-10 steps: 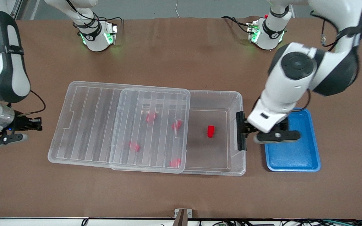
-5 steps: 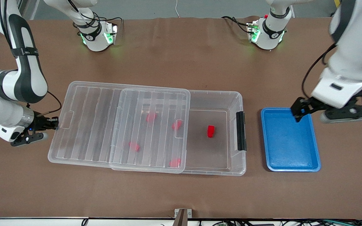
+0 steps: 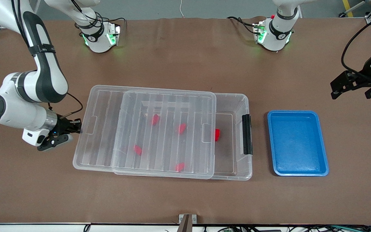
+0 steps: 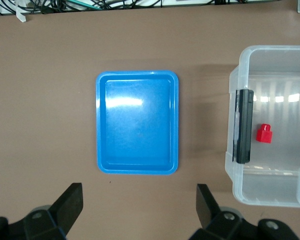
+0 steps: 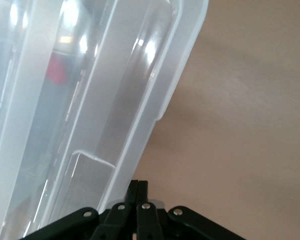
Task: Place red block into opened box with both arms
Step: 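Slide the clear lid back over the box with the right gripper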
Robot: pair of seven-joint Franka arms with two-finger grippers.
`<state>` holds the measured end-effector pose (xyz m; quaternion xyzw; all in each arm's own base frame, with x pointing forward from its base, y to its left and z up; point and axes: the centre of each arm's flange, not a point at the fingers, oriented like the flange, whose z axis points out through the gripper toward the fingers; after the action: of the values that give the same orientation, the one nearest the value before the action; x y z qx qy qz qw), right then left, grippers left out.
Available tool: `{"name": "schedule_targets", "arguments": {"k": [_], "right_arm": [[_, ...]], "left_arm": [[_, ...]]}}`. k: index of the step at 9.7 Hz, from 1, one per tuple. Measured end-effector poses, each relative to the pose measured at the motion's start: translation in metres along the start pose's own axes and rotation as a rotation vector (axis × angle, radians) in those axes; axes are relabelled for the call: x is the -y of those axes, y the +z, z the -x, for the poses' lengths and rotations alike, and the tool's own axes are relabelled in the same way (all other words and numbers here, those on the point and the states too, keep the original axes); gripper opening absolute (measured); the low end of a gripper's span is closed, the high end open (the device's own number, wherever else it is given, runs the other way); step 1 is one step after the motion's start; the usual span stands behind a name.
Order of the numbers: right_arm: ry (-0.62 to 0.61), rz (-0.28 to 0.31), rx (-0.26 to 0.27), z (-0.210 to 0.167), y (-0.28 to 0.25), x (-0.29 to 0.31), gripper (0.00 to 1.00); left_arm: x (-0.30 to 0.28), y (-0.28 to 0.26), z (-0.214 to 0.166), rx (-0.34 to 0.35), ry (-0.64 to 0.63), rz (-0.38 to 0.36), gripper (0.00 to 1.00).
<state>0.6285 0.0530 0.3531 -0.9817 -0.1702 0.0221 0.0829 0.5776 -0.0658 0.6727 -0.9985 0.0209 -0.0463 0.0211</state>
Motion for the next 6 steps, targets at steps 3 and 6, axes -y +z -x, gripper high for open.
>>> {"name": "schedule_targets", "arguments": {"k": [3,6], "right_arm": [[0.012,0.003,-0.014,-0.019,0.019,0.055,0.01],[0.019,0.005,-0.02,-0.029,0.023,0.078,0.01]], "left_arm": [[0.0,-0.008,0.021,0.065,0.011,-0.006,1.0],[0.0,-0.007,0.041,0.09,0.029,0.016,1.0]]}}
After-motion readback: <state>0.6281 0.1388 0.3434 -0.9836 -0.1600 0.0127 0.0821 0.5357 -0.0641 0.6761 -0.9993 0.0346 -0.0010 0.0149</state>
